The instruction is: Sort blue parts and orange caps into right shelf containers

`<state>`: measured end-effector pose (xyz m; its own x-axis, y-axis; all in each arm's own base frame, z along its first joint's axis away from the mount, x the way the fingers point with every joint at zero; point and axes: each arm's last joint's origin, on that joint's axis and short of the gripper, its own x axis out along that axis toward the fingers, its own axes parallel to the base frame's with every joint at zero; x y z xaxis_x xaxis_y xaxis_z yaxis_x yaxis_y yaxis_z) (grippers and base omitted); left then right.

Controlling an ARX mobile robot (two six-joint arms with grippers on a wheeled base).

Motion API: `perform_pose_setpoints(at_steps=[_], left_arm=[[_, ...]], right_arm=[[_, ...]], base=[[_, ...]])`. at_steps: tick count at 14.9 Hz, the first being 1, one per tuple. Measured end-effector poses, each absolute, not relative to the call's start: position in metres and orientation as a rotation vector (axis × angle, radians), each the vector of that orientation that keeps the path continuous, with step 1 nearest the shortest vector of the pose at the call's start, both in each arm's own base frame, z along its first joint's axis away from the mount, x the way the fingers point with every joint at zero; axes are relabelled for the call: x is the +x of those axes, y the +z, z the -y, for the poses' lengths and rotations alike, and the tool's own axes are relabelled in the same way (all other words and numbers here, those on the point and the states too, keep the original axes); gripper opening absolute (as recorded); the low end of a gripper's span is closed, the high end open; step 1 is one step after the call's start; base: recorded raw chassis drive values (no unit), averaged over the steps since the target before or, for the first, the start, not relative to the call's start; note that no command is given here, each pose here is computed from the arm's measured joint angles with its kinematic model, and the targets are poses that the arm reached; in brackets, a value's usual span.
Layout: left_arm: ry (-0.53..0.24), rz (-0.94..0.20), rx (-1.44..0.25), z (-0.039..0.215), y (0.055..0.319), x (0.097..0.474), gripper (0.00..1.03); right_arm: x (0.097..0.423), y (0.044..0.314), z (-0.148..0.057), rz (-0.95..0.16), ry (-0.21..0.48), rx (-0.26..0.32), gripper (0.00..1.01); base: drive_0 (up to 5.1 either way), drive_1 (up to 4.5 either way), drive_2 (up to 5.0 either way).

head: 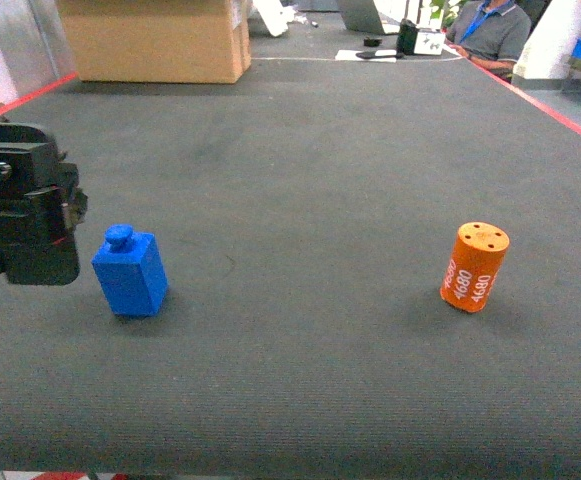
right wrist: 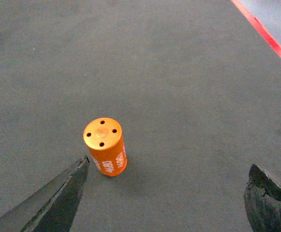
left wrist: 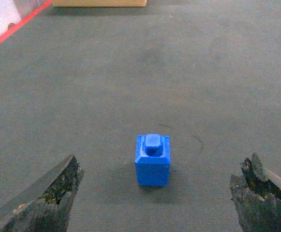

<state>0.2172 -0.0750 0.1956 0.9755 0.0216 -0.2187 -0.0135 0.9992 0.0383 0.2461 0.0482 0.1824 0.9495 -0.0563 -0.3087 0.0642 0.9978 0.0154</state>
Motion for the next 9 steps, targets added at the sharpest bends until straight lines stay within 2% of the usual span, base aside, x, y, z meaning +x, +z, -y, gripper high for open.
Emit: perform_pose_setpoints(at_steps=[4,9], left_arm=[[0.027,-0.298,-0.005,0.08,0.186,0.257,0.98],[0.047,-0.38,-0.038,0.077,0.164,0.282,0.98]], right_arm=[[0.31,0.168,-0.068,-0.387,-0.019,0.046,0.98],[0.355,0.15,-0.076,-0.437,-0.009,0.045,0.98]], base=[[0.0,0.0,0.0],[0.0,0.0,0.0]])
